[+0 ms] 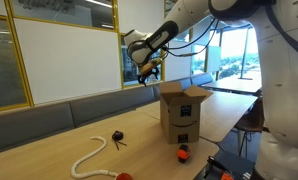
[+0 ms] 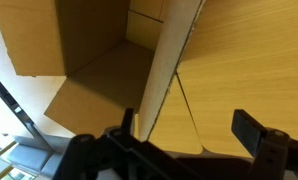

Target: Move the box to the right, place the objects on the table inside the box

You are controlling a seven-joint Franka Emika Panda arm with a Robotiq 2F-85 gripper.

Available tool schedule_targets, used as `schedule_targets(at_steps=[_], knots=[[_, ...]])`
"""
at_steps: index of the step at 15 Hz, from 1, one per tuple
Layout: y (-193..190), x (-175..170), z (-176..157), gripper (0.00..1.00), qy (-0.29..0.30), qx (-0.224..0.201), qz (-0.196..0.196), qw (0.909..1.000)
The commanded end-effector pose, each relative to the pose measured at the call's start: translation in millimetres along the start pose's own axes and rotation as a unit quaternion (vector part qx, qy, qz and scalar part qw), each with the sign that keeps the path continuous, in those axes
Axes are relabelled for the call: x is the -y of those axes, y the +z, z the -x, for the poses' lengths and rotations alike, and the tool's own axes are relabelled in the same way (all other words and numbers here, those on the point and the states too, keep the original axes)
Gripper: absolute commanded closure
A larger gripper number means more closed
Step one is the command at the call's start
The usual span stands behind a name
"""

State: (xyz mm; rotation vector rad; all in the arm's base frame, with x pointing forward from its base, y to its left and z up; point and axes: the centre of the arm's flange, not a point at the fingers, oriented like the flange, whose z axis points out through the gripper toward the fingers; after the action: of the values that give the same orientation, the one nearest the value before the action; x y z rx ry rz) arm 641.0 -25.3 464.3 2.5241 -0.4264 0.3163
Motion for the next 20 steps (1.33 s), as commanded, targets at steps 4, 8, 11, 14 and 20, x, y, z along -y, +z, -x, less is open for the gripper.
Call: schedule_targets(at_steps=[4,8,11,14,20], knots=[[-77,48,48,0.00,-0.040,-0.021,-0.143,0.9887],[-74,95,71,0.00,-0.084,0.001,-0.224,0.9709],[-50,127,76,0.00,-0.103,0.021,-0.260,0.9597],[-15,158,72,0.00,-0.153,0.048,-0.282,0.9459],[58,207,66,0.00,-0.274,0.090,-0.301,0.9090]])
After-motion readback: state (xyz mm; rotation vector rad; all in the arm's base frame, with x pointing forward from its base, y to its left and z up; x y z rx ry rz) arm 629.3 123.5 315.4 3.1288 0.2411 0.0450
